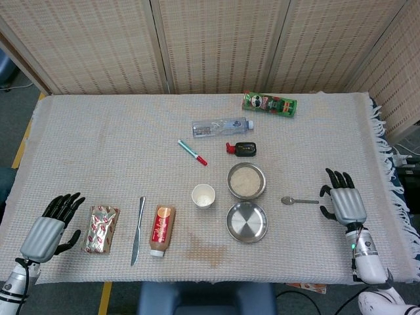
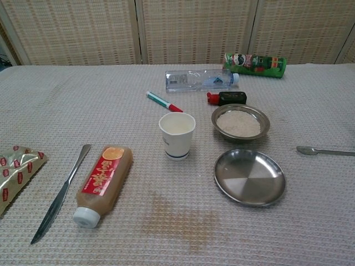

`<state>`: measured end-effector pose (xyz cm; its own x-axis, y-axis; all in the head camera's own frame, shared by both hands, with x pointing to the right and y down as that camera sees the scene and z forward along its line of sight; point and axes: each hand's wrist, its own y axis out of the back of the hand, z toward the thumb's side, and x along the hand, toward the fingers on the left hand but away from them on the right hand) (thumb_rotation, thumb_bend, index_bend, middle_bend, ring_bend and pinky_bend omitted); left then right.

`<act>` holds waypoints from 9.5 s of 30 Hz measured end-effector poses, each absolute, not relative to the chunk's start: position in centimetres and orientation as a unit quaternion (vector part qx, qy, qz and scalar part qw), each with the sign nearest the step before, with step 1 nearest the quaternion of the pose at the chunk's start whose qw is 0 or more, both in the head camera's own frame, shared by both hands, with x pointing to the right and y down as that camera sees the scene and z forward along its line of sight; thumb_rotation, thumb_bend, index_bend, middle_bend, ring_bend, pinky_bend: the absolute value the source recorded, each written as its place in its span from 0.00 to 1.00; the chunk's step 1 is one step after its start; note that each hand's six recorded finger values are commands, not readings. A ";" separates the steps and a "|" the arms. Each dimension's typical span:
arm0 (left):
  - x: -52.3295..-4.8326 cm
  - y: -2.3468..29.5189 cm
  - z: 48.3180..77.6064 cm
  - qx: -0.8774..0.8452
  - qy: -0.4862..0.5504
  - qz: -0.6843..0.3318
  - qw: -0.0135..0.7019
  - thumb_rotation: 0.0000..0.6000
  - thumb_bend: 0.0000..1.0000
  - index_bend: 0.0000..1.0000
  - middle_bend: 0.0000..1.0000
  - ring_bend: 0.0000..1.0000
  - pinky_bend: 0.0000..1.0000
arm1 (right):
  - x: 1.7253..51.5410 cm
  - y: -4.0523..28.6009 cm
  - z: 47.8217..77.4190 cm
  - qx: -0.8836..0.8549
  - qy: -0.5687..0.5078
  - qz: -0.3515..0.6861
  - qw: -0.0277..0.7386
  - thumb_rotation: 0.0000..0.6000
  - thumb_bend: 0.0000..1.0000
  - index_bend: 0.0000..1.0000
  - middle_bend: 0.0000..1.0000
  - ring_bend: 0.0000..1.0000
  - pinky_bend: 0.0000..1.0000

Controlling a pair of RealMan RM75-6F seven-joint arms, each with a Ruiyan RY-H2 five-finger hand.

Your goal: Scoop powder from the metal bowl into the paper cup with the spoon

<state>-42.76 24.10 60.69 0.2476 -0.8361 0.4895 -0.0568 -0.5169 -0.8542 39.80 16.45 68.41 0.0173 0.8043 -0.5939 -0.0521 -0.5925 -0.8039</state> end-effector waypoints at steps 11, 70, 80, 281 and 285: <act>-42.6 24.2 60.7 -0.697 0.318 -0.522 0.374 1.00 0.45 0.00 0.00 0.00 0.08 | 38.9 15.4 71.2 -0.630 -0.276 0.648 0.327 1.00 0.25 0.48 0.00 0.00 0.00; -42.9 24.1 61.1 -0.702 0.309 -0.528 0.365 1.00 0.49 0.00 0.00 0.00 0.08 | 36.6 15.4 75.1 -0.637 -0.226 0.666 0.316 1.00 0.29 0.62 0.00 0.00 0.00; -42.8 24.1 61.1 -0.705 0.310 -0.525 0.363 1.00 0.49 0.00 0.00 0.00 0.08 | 36.4 14.7 73.2 -0.637 -0.236 0.653 0.334 1.00 0.29 0.61 0.00 0.00 0.00; -42.9 24.1 59.9 -0.721 0.317 -0.506 0.351 1.00 0.49 0.00 0.00 0.00 0.09 | 3.5 14.0 64.5 -0.322 0.044 0.403 0.856 1.00 0.33 0.58 0.00 0.00 0.00; -42.8 24.1 59.8 -0.722 0.318 -0.504 0.352 1.00 0.49 0.00 0.00 0.00 0.09 | 4.2 13.9 64.6 -0.328 0.037 0.417 0.847 1.00 0.33 0.56 0.00 0.00 0.00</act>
<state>-42.83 24.13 59.84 0.2904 -0.8137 0.5035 -0.1038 -0.5499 -0.8288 4.17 13.90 64.55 0.6498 0.6817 -0.3361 -0.7305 0.4379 -0.5241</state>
